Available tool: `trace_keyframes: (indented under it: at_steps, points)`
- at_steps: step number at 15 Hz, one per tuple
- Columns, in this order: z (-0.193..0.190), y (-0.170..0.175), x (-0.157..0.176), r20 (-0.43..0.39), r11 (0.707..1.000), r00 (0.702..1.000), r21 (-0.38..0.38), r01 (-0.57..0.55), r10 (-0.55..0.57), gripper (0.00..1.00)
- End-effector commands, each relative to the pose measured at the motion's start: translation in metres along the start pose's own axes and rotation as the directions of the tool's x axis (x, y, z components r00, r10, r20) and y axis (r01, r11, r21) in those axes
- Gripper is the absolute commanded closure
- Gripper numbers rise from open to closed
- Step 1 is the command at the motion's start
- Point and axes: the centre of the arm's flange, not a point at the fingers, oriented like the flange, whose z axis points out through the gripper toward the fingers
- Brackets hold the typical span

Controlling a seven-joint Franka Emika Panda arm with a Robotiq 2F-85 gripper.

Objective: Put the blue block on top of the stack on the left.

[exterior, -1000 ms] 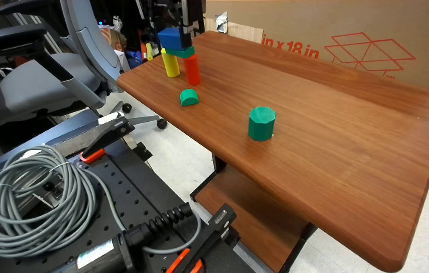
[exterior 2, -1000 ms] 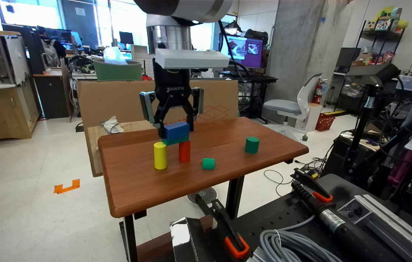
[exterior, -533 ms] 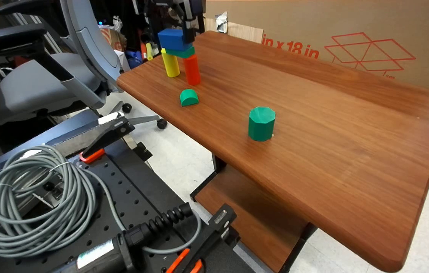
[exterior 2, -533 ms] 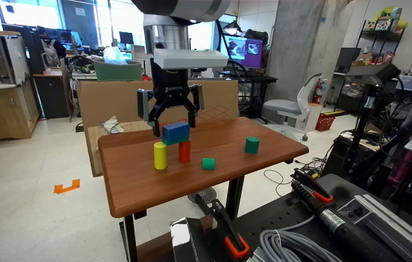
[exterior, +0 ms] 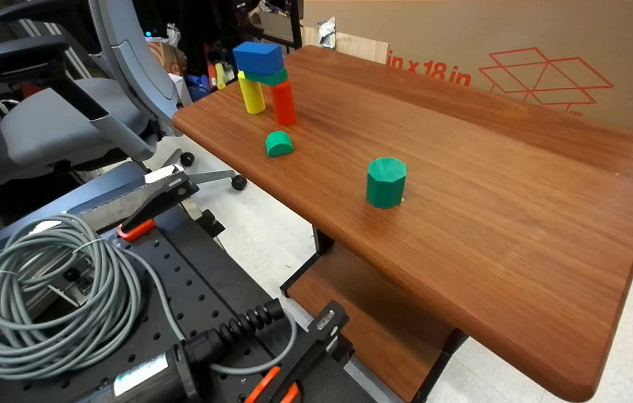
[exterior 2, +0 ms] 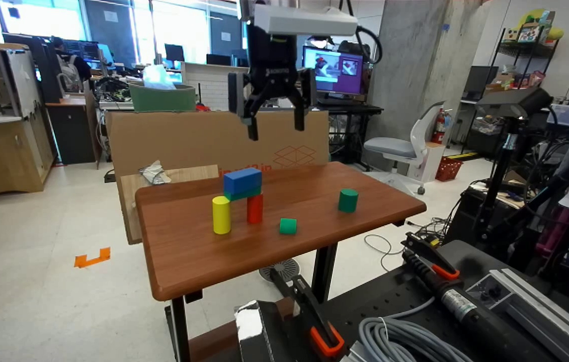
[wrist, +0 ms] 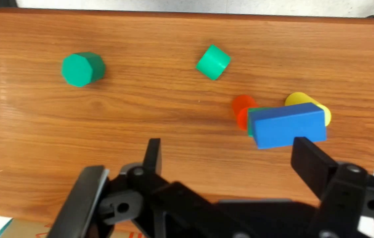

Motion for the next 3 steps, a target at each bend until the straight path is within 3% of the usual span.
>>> trace_keyframes:
  at_steps: [1,3]
  points:
    - [-0.006,0.014,-0.005,-0.009,0.999,1.0,-0.035,-0.004,0.004,0.0]
    - [-0.015,0.036,-0.016,-0.012,0.997,1.0,-0.071,-0.018,0.017,0.0]
